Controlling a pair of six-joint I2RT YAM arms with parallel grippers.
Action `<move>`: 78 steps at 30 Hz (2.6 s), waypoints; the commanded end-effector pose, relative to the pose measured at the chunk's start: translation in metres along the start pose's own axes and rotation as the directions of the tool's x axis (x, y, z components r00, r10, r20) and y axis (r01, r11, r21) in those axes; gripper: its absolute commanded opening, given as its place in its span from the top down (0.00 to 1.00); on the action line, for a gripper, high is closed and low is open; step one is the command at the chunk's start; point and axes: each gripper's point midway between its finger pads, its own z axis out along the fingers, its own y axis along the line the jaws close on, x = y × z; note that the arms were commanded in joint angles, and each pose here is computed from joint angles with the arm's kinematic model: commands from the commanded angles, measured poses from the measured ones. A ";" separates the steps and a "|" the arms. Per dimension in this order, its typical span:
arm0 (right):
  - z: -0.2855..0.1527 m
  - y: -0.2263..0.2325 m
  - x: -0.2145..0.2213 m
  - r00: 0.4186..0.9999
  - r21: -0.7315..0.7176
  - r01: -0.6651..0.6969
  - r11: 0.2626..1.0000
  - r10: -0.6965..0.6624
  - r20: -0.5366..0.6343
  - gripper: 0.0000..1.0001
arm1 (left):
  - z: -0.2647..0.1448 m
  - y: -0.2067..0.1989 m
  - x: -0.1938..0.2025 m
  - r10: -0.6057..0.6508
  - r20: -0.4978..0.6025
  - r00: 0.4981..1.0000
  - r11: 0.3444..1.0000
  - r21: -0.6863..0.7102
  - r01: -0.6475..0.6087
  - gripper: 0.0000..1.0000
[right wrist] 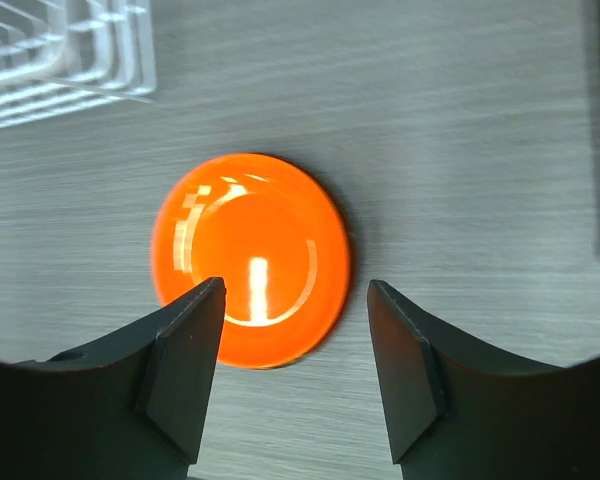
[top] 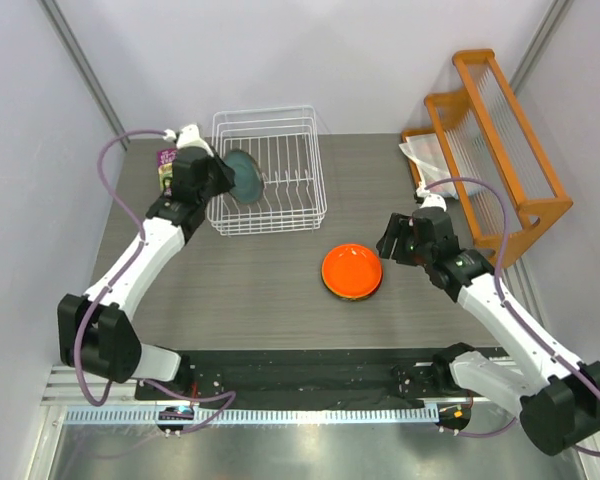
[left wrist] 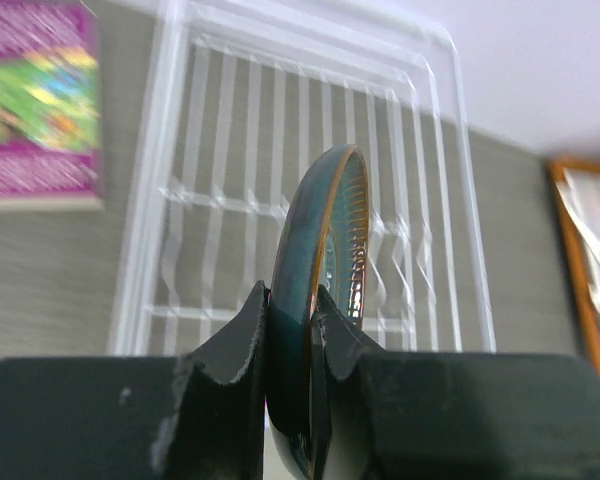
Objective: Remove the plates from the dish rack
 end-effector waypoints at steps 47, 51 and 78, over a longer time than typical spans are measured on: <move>-0.020 0.089 -0.009 0.972 -0.562 -0.115 0.819 0.211 0.108 0.99 | -0.116 -0.189 0.176 -0.072 -0.493 0.867 0.664 0.625 0.411 0.19; -0.021 0.079 -0.010 0.969 -0.517 -0.116 0.848 0.211 0.129 0.99 | -0.111 -0.183 0.177 -0.060 -0.472 0.879 0.698 0.610 0.375 0.16; 0.041 0.042 0.037 0.995 -0.272 -0.096 0.958 0.088 -0.043 0.99 | -0.099 0.007 0.131 0.181 -0.068 0.981 0.980 -0.071 -0.186 0.00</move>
